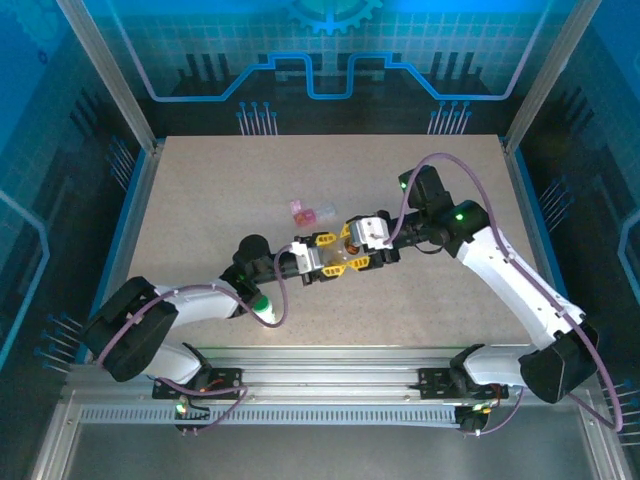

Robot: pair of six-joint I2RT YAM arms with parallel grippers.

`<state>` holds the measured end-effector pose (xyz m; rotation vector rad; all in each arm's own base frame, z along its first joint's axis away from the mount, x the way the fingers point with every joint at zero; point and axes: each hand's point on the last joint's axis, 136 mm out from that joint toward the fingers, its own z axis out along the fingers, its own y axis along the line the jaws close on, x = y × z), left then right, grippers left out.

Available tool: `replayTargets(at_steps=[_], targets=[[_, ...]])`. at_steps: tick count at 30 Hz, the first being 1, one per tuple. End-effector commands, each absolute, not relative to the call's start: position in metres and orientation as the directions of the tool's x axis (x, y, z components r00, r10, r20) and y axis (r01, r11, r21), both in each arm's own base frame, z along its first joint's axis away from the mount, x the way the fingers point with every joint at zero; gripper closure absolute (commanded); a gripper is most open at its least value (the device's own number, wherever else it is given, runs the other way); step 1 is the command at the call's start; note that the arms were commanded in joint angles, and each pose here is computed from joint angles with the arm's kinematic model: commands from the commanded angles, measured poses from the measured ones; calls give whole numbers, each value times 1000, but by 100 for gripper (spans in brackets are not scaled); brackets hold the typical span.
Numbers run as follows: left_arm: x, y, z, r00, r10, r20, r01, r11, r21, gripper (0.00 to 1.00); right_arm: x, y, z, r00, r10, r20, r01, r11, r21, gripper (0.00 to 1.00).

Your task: Sort the pills into containers

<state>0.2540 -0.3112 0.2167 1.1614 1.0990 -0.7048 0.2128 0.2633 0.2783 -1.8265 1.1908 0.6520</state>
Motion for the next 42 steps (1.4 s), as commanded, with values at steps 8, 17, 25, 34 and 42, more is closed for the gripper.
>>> replayTargets(at_steps=[8, 17, 25, 34, 42], targets=[[256, -306, 237, 388, 65, -919, 860, 333, 387, 100, 228, 256, 256, 165, -609, -776, -977, 9, -215, 79], [287, -296, 263, 482, 117, -868, 730, 494, 472, 100, 285, 245, 219, -595, -334, -731, -667, 712, 218, 78], [283, -313, 251, 507, 152, -848, 699, 503, 508, 100, 316, 228, 225, -699, 268, -663, -205, 813, 545, 74], [275, -315, 228, 487, 185, -853, 705, 493, 510, 100, 328, 233, 250, -655, 359, -665, -195, 770, 608, 47], [277, -312, 217, 461, 183, -868, 712, 507, 486, 100, 316, 232, 296, -569, 222, -792, -388, 777, 496, 39]])
